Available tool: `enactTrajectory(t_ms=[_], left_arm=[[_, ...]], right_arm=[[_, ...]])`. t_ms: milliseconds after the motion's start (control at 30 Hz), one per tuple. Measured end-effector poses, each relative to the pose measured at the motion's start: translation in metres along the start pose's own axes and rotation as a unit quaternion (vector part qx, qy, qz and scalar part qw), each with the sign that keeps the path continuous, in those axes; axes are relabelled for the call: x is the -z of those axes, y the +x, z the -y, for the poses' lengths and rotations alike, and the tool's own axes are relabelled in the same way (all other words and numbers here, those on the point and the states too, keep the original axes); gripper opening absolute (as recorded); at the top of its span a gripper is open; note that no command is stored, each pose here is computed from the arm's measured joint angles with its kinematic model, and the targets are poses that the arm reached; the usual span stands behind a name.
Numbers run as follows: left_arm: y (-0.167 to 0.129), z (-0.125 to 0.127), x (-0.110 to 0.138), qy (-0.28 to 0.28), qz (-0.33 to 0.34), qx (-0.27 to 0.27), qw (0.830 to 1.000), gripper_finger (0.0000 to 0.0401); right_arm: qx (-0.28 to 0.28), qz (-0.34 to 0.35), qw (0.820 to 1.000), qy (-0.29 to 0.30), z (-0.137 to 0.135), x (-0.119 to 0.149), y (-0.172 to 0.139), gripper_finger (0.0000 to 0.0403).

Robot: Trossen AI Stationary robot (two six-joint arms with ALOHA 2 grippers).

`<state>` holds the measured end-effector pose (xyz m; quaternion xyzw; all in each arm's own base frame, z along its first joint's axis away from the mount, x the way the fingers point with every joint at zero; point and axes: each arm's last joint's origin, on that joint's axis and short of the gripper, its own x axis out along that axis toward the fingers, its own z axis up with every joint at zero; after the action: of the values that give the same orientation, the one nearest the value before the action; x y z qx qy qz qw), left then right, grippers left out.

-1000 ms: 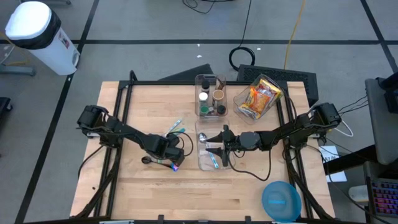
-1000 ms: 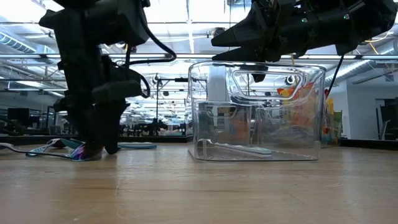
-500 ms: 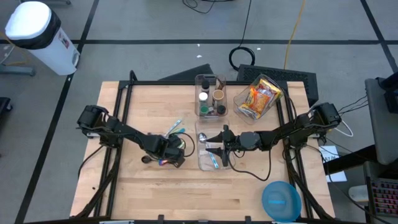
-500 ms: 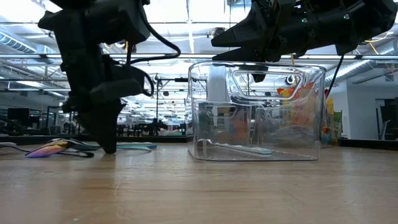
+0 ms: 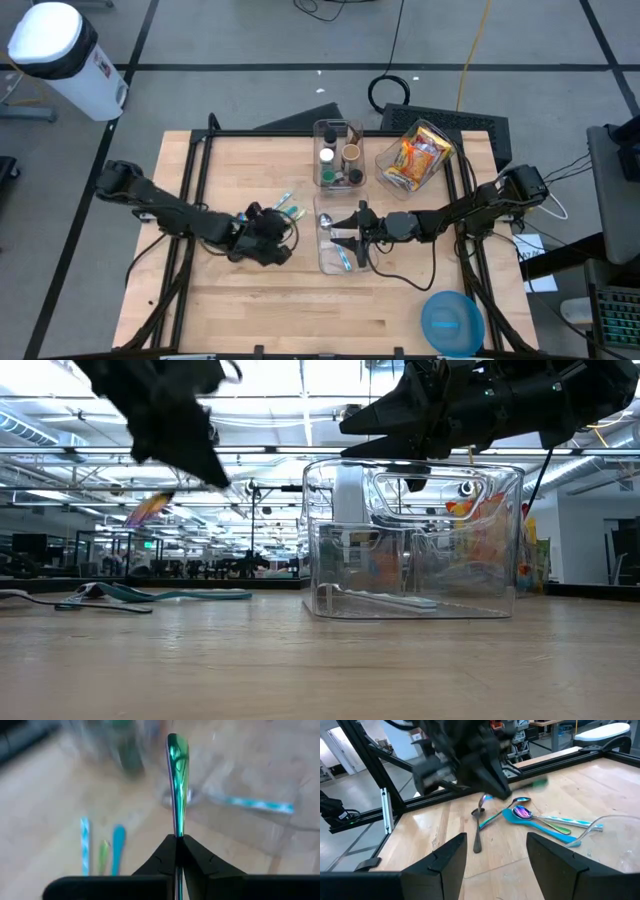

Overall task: Pick & Place Food Item
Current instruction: Put the bottom violet spoon into the bottom transparent bin

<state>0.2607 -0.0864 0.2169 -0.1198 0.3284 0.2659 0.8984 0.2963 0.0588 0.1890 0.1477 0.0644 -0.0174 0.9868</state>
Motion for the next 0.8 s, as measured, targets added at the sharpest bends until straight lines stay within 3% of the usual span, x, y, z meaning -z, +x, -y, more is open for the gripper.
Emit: enactTrajectory(t_ms=[167,333,533,800], left_arm=[[-0.024,0.004,-0.017,0.044,0.117,-0.007,0.992,0.0008],[-0.021,0.018,-0.034,0.109,0.203,-0.02,0.973,0.0013],[0.0,0.035,-0.033,0.174,0.23,-0.029,0.957,0.0005],[0.013,0.047,-0.029,0.197,0.239,-0.004,0.951,0.0006]], right_arm=[[-0.009,0.042,0.999,-0.011,-0.001,-0.009,0.0,0.0196],[-0.004,0.098,0.993,-0.062,0.003,-0.021,0.0,0.0196],[0.058,0.141,0.983,-0.098,0.006,-0.029,-0.002,0.0196],[0.029,0.15,0.982,-0.116,0.003,-0.031,-0.002,0.0219]])
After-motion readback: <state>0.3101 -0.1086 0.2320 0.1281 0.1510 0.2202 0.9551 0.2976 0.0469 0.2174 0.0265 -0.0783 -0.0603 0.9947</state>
